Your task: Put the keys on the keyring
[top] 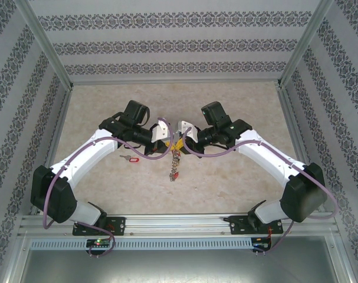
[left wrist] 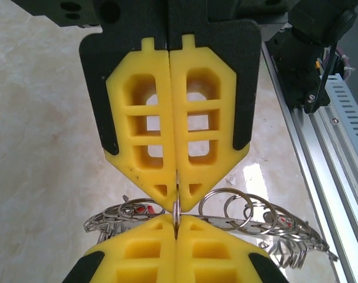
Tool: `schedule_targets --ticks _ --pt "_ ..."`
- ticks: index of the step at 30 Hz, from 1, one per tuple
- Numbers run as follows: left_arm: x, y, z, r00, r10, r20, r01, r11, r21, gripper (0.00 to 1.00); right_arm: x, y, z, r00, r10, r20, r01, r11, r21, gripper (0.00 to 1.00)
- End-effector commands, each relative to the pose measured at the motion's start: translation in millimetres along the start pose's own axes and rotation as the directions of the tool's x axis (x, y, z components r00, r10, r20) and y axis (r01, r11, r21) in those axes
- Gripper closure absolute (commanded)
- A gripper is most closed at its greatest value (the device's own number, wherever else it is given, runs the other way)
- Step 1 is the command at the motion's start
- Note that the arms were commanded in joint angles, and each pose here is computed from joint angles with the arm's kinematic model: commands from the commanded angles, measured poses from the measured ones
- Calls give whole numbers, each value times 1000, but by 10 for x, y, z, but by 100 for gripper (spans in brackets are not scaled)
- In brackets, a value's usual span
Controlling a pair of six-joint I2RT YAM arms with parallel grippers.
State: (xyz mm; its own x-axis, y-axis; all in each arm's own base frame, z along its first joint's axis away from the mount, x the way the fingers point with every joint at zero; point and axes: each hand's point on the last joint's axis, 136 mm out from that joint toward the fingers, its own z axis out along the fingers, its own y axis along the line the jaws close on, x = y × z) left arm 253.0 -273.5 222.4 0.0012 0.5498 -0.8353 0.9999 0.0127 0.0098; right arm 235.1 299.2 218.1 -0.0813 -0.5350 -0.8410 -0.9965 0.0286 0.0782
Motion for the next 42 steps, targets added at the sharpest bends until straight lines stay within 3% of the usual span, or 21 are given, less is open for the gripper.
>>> schedule_targets --ticks 1,9,19,25,31,38,42 --pt "-249 -6 -51 997 33 67 -34 999 11 100 -69 62 13 998 -44 34 44 999 -11 100" --pt "-263 44 -114 992 -39 116 38 999 8 71 -353 -133 -133 955 -45 294 -13 981 192 100" --pt "-259 153 -209 985 -41 170 51 997 -56 63 -444 -167 -357 907 -38 419 -75 966 249 100" --pt "-257 306 -194 980 -77 183 99 988 -115 68 -487 -191 -424 882 -27 470 -112 958 265 100" --pt "-281 309 -212 981 -52 185 77 989 -127 100 -497 -228 -450 863 -6 505 -156 947 279 100" --pt "-216 254 -150 990 9 140 16 984 -179 100 -603 -350 -580 757 47 652 -313 901 299 100" --pt "-215 243 -132 989 38 140 -8 978 -206 100 -700 -306 -575 737 27 676 -314 898 307 100"
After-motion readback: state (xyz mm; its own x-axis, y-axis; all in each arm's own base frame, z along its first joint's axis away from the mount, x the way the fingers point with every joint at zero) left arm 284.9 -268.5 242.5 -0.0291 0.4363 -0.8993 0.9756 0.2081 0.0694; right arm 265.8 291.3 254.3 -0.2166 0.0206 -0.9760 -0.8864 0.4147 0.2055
